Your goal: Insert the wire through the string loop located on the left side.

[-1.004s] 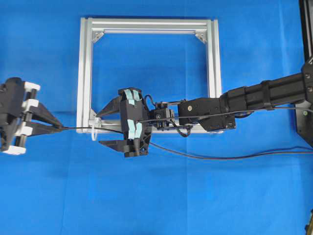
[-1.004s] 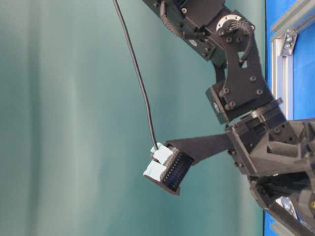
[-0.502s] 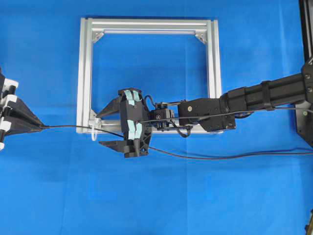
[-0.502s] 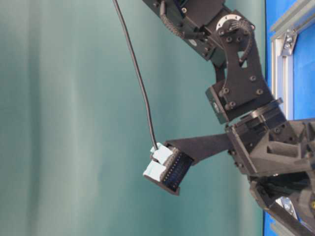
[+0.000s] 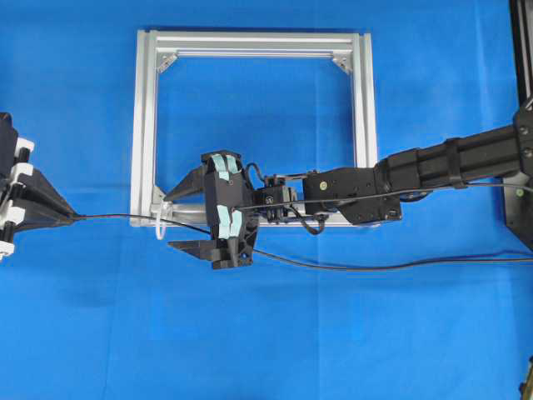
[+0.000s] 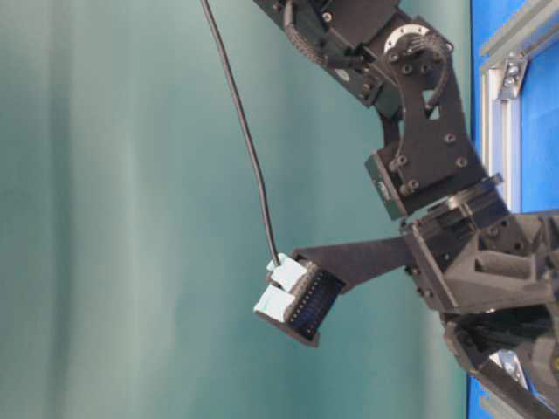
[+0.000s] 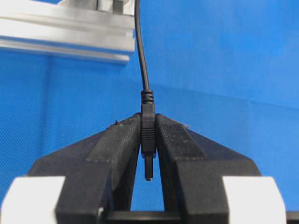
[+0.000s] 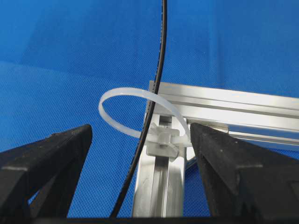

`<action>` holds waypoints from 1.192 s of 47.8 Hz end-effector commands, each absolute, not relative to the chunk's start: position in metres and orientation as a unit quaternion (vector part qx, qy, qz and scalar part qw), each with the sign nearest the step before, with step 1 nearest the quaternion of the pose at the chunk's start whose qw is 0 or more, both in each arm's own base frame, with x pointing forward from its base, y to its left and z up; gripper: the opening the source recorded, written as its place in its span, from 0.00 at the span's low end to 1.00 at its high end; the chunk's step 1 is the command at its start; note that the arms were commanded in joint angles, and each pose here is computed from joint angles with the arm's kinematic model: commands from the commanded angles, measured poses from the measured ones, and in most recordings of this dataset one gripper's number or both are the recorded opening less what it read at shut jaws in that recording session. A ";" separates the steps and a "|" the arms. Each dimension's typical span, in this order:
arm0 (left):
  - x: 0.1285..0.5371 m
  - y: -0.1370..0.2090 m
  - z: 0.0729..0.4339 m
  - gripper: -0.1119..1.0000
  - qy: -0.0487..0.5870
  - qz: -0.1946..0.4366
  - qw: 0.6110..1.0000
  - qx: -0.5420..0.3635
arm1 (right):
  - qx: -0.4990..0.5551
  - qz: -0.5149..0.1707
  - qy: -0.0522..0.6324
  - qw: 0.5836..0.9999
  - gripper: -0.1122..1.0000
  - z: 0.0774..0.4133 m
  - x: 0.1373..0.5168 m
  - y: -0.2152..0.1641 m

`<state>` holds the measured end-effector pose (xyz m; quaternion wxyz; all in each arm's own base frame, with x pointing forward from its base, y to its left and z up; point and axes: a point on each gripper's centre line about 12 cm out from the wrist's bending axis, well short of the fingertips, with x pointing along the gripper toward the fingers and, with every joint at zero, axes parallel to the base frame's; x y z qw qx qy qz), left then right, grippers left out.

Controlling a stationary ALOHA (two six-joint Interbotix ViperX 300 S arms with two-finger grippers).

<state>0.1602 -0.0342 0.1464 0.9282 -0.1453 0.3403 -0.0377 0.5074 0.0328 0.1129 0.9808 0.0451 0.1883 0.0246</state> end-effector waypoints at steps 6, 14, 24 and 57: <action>0.162 -0.035 0.147 0.18 0.349 -0.022 0.919 -0.184 | 0.047 0.028 0.163 0.985 0.94 0.135 0.511 0.035; 0.157 -0.034 0.140 0.35 0.376 -0.010 0.906 -0.197 | 0.047 0.029 0.162 0.985 0.94 0.135 0.511 0.036; 0.158 -0.037 0.145 0.84 0.360 -0.034 0.918 -0.163 | 0.046 0.030 0.161 0.985 0.94 0.137 0.511 0.037; 0.168 -0.036 0.192 0.77 0.246 -0.072 0.962 -0.091 | 0.032 0.028 0.136 0.990 0.94 0.212 0.498 0.031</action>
